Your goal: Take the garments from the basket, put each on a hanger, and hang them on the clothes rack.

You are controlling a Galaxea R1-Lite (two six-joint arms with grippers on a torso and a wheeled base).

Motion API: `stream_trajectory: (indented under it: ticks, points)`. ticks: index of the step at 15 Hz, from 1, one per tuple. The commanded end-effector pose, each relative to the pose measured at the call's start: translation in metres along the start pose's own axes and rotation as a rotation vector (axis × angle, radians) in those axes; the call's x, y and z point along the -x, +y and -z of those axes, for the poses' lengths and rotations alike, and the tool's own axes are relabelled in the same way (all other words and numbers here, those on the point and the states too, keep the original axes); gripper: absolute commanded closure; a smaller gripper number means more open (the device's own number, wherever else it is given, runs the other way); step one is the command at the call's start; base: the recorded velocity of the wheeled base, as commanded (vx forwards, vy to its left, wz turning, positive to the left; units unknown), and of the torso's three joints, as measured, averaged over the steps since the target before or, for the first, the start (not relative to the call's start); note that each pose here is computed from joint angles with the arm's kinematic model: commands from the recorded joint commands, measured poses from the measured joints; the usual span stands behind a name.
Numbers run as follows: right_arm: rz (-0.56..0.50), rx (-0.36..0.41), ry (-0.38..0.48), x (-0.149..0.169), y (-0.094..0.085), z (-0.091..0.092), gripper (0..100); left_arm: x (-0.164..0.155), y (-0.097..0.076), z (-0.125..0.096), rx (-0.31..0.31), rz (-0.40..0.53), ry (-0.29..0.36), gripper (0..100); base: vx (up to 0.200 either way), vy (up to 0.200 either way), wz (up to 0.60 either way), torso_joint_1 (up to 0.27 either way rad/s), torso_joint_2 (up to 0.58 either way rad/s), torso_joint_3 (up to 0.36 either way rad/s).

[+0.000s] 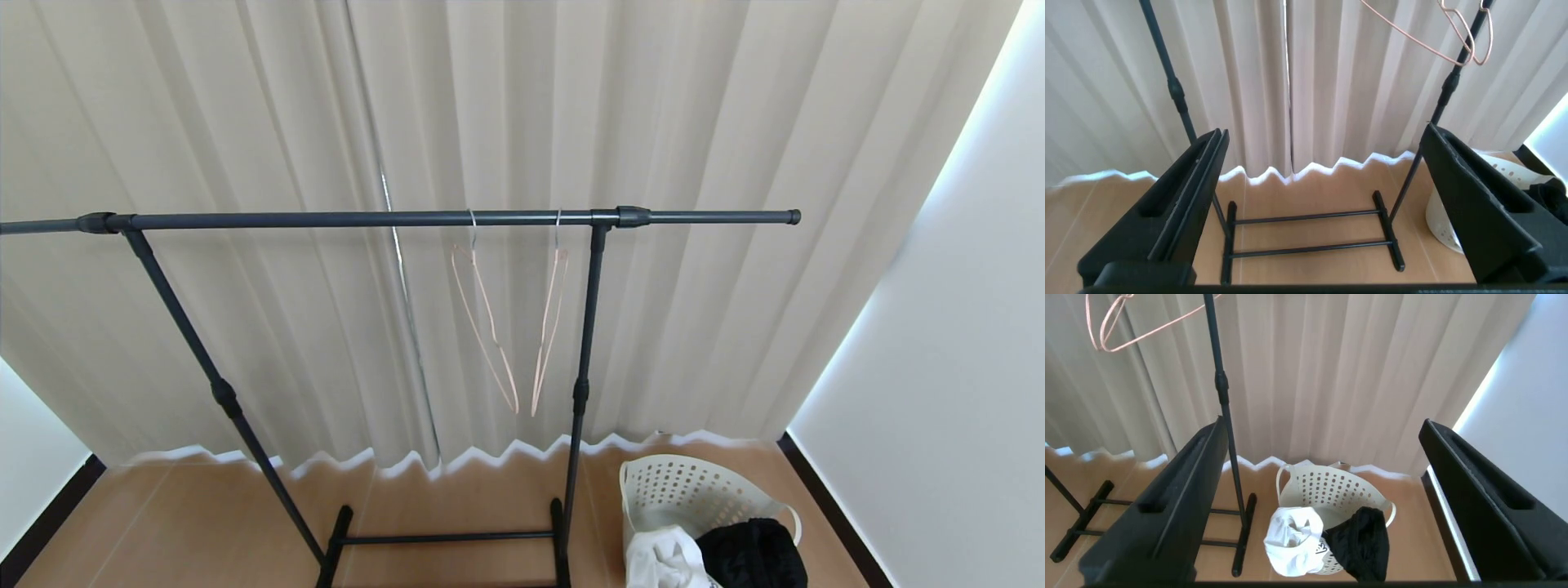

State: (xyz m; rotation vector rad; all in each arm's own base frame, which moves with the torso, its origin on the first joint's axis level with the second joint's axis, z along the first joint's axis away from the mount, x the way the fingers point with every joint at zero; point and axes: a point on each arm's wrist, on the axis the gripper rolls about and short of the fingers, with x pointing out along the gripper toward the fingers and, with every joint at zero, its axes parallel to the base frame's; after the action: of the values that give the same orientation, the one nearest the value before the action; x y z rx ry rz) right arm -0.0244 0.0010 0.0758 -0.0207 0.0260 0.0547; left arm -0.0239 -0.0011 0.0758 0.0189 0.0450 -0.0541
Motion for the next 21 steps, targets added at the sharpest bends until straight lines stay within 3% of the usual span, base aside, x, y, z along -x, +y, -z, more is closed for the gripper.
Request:
stream_trajectory:
  ticks: [1, 21]
  points:
    - [-0.001, 0.000, 0.001, -0.0001, 0.0000, -0.0001, 0, -0.0003, 0.0000, 0.0000, -0.003, 0.002, 0.004, 0, 0.000, 0.000, 0.00, 0.000, 0.00, 0.000]
    - [-0.001, -0.003, -0.001, -0.0001, 0.0000, -0.0002, 0, -0.0002, -0.0004, 0.0001, -0.012, 0.020, 0.001, 0, 0.000, 0.000, 0.00, -0.150, 0.36, 0.201]
